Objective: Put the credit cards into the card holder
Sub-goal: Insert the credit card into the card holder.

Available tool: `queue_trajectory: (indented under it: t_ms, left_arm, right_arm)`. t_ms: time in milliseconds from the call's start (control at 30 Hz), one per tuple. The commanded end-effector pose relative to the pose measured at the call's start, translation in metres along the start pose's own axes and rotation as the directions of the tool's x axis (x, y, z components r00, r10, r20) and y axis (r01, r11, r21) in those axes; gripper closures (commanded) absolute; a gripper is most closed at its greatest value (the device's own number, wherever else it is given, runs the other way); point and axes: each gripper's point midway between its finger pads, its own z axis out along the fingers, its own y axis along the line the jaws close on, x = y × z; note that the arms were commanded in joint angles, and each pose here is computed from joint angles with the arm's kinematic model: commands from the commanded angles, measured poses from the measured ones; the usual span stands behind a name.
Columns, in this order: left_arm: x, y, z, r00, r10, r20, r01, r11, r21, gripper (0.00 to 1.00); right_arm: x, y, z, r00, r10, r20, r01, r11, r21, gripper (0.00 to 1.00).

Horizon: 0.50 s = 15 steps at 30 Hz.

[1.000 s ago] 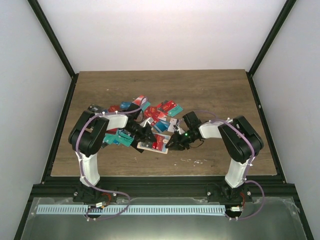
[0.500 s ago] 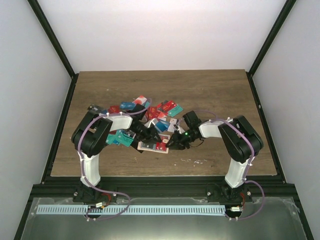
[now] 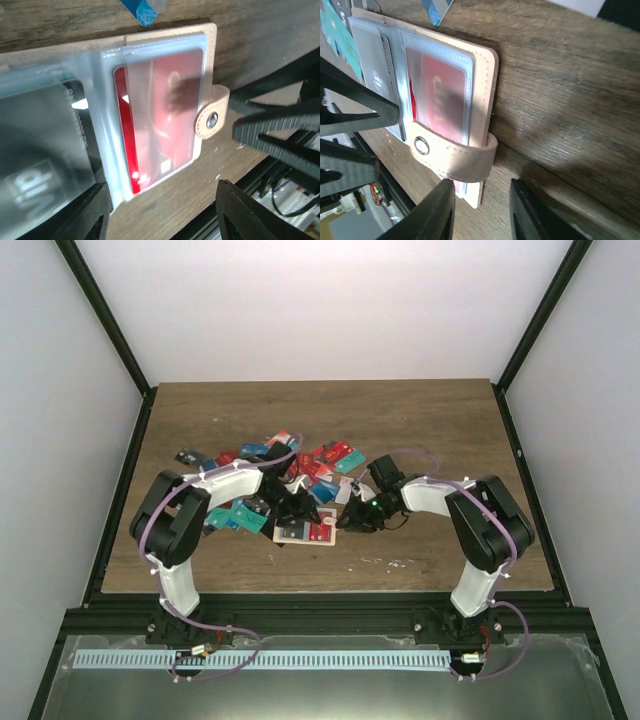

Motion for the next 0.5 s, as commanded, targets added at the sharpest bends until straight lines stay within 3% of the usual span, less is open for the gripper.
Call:
queue_trajectory:
  t_ms: [0,333,467]
  left_arm:
    - [0.002,-0.002,-0.030,0.999,0.002,0.050,0.002,0.997,-0.072,0.37]
    - [-0.009,0.053,-0.058,0.990,0.007,0.141,0.023,0.978,-0.208,0.20]
    - [-0.014,0.067,-0.051,0.990,0.002,0.139,0.026,0.980,-0.199,0.18]
  right_arm:
    - [-0.011,0.006,-0.019,0.996,-0.075,0.049,0.071,0.995,0.072,0.63]
    - [-0.017,0.016,-0.020,0.995,-0.081,0.051,0.078,0.996,0.045,0.53]
    - [-0.020,0.017,-0.015,0.996,-0.075,0.042,0.073,0.996,0.052,0.44]
